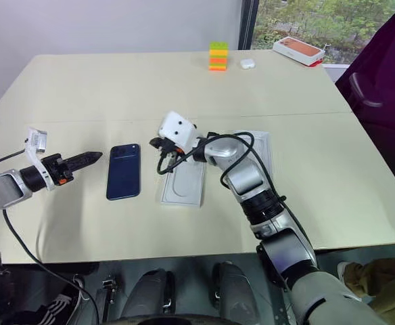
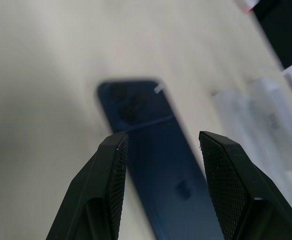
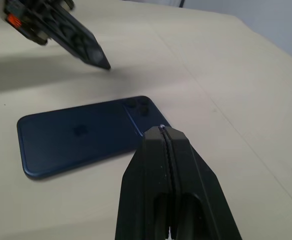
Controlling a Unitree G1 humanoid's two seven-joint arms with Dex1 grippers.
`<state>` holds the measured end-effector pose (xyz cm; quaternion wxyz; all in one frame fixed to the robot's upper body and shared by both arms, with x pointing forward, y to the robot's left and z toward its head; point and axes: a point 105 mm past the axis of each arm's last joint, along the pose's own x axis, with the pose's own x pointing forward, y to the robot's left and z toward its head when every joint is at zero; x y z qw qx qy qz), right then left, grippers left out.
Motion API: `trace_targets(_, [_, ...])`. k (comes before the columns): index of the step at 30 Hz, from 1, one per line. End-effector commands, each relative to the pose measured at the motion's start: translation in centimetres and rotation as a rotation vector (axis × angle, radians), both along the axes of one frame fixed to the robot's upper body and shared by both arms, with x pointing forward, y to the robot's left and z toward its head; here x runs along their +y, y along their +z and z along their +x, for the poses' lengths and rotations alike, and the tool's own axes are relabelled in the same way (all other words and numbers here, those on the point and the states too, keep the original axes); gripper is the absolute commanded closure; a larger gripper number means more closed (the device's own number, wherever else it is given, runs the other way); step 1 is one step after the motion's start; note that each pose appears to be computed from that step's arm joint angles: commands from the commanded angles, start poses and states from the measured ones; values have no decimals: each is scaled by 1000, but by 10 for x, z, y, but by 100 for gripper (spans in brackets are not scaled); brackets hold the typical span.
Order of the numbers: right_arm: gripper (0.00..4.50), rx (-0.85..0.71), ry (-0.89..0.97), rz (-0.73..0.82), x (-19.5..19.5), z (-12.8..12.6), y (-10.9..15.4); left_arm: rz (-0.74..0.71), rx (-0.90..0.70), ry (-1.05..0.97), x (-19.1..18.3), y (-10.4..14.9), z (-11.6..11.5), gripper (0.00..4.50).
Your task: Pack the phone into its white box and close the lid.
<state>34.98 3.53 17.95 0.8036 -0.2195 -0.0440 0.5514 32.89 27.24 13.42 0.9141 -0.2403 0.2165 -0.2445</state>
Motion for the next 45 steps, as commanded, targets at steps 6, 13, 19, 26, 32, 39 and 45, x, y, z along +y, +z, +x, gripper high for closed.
trace_targets(6, [445, 5, -44, -154, 33, 7, -31, -69, 180, -31, -8, -15, -3, 211])
trace_targets(13, [445, 24, -64, -221, 37, 9, -47, -78, 237, -81, -22, -28, -8, 211])
trace_targets(19, [445, 66, -53, -328, 36, 2, -62, -129, 264, -110, -36, -35, -2, 211])
trace_targets(26, [445, 111, -80, -393, 37, 1, -69, -116, 259, -124, -37, -38, 1, 211])
trace_targets(32, [445, 147, -48, -394, 36, -6, -69, -150, 273, -157, -45, -41, 2, 211])
trace_targets(39, [445, 158, -49, -398, 30, -9, -72, -217, 311, -208, -57, -41, -2, 211])
trace_targets(45, [445, 149, -69, -403, 26, -7, -74, -248, 304, -231, -64, -40, -5, 211])
